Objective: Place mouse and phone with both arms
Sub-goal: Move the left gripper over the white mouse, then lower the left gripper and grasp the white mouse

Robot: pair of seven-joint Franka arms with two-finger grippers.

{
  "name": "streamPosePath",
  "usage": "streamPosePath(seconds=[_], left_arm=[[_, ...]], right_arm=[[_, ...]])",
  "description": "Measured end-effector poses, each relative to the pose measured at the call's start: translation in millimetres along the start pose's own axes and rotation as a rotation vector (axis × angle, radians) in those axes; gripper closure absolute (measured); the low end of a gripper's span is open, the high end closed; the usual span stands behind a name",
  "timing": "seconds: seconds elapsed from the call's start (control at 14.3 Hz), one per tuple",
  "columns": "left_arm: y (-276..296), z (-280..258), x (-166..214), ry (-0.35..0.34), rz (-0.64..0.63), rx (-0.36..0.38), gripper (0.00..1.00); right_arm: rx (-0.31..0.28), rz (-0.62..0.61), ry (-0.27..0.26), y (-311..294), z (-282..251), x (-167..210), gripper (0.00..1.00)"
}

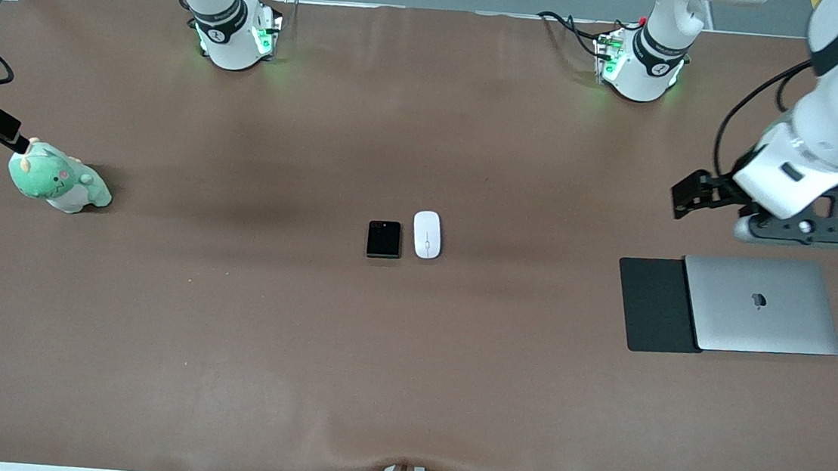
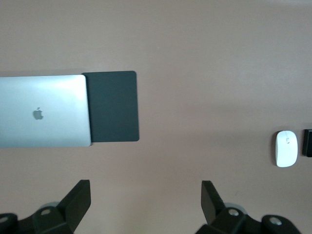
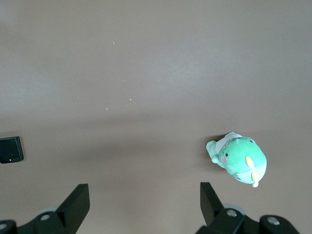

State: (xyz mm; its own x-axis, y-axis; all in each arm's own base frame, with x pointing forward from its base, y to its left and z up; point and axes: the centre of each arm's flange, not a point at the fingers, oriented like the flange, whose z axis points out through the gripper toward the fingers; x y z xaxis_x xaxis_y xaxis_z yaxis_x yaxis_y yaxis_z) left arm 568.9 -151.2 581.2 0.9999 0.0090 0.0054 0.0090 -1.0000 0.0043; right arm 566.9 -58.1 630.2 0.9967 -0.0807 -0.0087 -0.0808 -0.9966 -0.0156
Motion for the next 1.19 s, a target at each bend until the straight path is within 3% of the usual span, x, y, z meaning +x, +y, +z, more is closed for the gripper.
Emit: streamPosePath(seconds=[0.56,1.19], left_arm=[[135,84,-2,-0.006,-0.069,-0.005,0.0],[277,239,-32,-0.015,-0.145,0.019,0.0]], right_arm=[[0.0,-0.019,-0.002,10,1,0,0.0],[0.009,-0.022,-0.003,10,2,0,0.0]])
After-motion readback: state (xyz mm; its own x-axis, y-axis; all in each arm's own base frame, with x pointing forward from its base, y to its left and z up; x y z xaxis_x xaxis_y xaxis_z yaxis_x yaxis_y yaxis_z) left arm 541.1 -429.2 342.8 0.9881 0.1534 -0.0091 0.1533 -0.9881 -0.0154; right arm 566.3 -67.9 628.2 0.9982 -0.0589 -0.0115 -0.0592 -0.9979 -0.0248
